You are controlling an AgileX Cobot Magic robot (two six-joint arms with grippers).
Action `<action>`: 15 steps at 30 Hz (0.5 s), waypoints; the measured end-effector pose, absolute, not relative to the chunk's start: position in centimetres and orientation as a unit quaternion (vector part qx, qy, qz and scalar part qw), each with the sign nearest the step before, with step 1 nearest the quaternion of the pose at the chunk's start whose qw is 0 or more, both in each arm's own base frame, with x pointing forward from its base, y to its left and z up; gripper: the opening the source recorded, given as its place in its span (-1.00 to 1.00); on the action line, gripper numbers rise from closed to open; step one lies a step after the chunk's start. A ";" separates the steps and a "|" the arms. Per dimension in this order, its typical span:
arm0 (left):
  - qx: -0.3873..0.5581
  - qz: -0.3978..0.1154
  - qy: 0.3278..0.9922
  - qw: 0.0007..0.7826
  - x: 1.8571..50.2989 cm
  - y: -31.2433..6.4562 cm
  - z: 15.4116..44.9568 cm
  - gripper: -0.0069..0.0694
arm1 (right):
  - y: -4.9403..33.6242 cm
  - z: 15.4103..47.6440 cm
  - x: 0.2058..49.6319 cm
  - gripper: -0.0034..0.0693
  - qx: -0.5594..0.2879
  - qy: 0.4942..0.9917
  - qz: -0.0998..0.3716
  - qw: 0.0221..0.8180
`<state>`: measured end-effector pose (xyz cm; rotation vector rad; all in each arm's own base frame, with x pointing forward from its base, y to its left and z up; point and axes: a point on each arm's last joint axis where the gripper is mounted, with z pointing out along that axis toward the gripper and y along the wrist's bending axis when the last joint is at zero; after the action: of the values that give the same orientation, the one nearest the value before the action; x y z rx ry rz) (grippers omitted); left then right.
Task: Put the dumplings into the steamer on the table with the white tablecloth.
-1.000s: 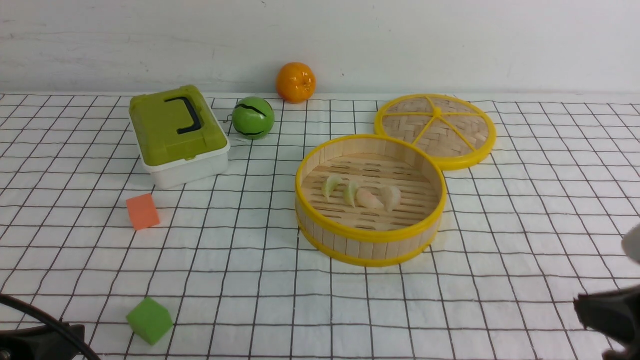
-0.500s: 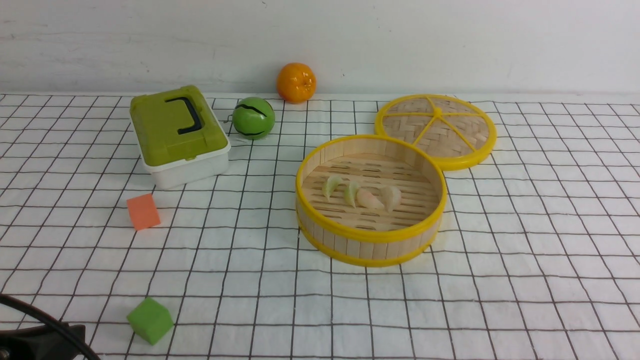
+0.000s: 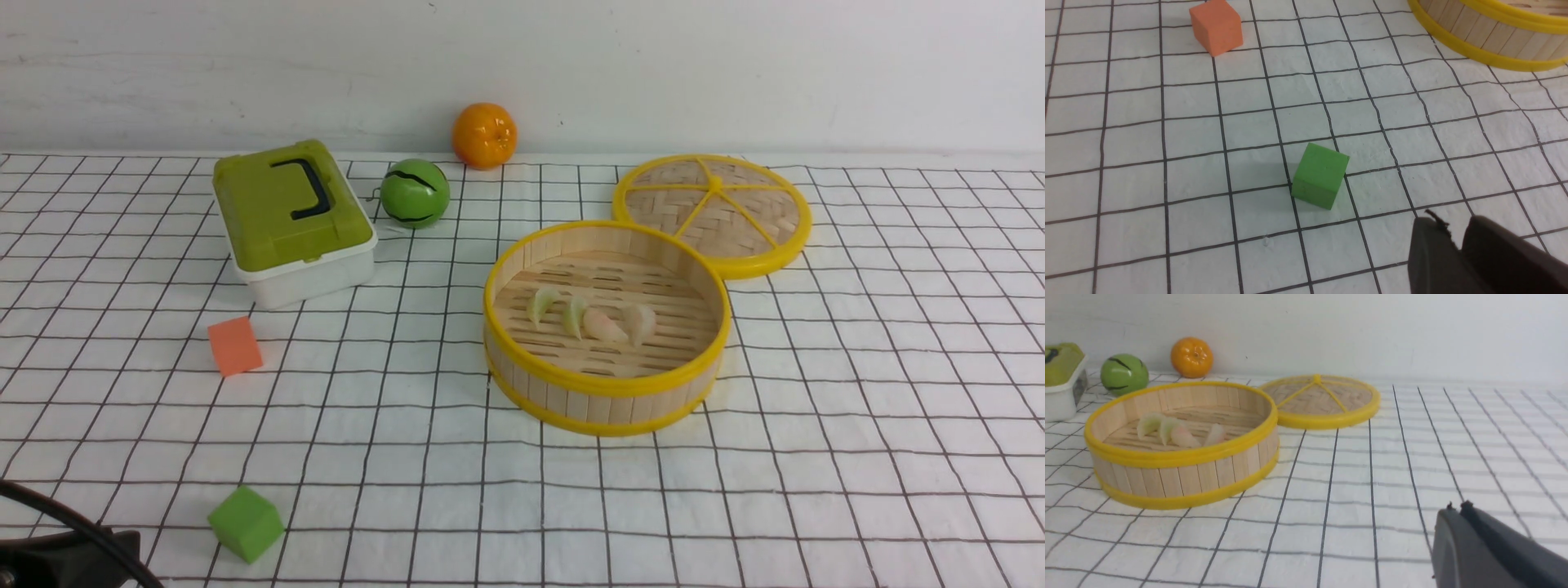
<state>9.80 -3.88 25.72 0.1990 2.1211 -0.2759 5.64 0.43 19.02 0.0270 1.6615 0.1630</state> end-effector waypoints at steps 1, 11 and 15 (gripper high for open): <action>0.081 -0.113 0.868 0.477 9.8 -3.9 25.7 -0.51 | 0.5 18.3 5.5 -0.92 0.040 0.764 0.076 0.640; 0.081 -0.113 0.868 0.477 9.8 -3.9 25.7 -0.49 | 0.7 17.3 5.2 -0.92 -0.005 0.805 0.067 0.590; 0.081 -0.113 0.868 0.477 9.8 -3.9 25.7 -0.48 | 0.7 17.3 5.2 -0.91 -0.004 0.806 0.069 0.588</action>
<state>9.80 -3.88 25.72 0.1990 2.1211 -0.2759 5.18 0.74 17.30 -0.0096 1.8777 0.1609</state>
